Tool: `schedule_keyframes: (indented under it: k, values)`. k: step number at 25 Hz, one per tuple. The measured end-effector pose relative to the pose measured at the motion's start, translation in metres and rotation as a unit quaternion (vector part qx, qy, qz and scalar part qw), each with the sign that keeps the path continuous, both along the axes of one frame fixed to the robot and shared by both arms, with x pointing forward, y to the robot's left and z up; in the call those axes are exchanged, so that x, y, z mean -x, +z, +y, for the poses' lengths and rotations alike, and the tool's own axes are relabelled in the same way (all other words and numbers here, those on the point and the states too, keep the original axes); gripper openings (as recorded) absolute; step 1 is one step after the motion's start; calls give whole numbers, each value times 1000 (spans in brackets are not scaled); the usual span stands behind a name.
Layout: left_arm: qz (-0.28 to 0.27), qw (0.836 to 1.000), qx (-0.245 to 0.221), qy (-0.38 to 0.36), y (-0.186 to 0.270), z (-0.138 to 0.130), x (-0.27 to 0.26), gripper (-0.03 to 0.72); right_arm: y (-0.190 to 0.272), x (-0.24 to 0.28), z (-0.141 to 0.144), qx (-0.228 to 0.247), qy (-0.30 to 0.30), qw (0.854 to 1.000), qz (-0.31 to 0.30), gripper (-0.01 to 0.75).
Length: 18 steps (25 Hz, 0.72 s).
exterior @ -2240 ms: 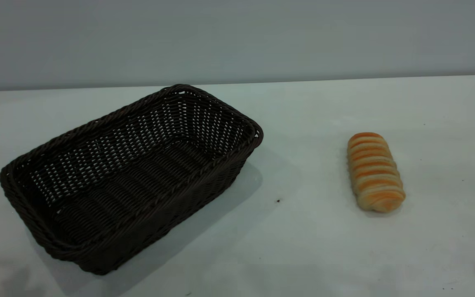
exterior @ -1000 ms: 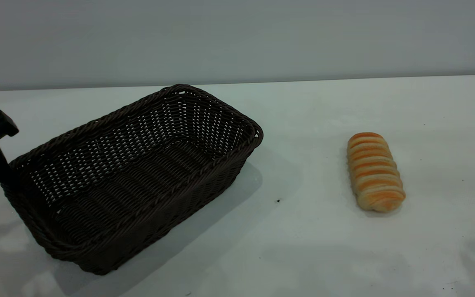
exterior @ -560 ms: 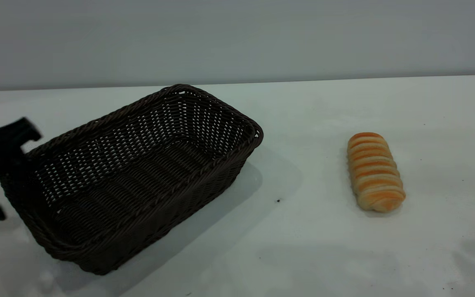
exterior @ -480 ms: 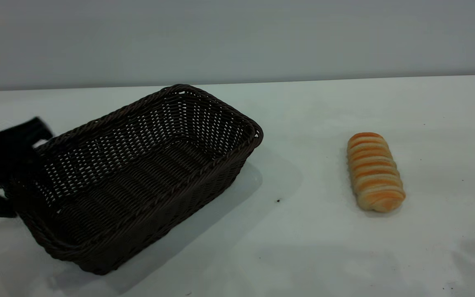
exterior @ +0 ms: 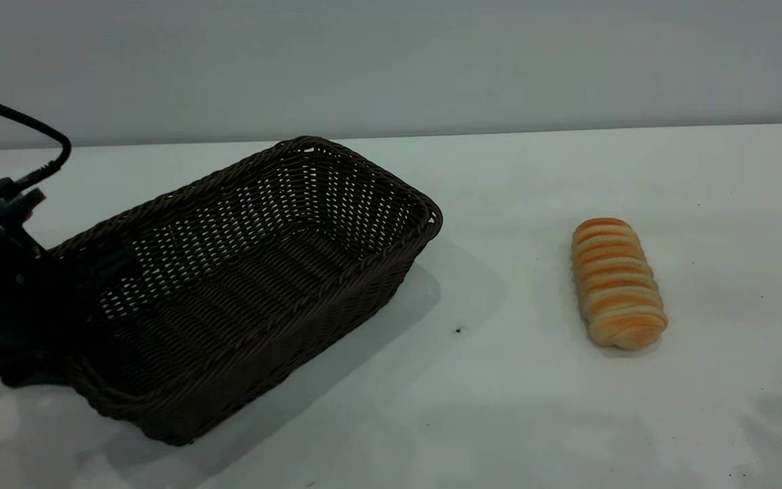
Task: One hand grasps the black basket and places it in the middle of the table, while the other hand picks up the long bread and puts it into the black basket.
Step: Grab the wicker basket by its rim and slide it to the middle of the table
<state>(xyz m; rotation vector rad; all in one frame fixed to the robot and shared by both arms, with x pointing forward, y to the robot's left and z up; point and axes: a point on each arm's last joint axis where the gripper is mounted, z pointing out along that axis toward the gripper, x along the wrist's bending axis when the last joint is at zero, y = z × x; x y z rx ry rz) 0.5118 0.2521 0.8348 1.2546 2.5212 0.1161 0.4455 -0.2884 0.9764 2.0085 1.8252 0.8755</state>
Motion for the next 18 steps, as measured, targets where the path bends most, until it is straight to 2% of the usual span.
schedule_keyframes:
  k: [1, 2, 7, 11, 14, 18]
  values:
    - [-1, 1000, 4, 13, 0, 0, 0, 161, 0, 0, 0, 0, 1, 1000, 0, 587]
    - [-4, 1000, 3, 10, 1, 0, -1, 129, 0, 0, 0, 0, 1, 1000, 0, 587]
    - [0, 1000, -5, -20, 2, -1, 0, 134, 0, 0, 0, 1, 1, 1000, -1, 587]
    - [-23, 997, -22, -70, 13, -1, -3, 134, 0, 0, 0, 1, 1, 1000, -1, 587]
    - [-35, 990, -45, -131, 24, -1, -6, 134, 0, 0, 0, 1, 2, 1000, 0, 587]
    - [-21, 977, -76, -196, 34, -2, -19, 134, 0, 0, 1, -3, 2, 1000, 2, 586]
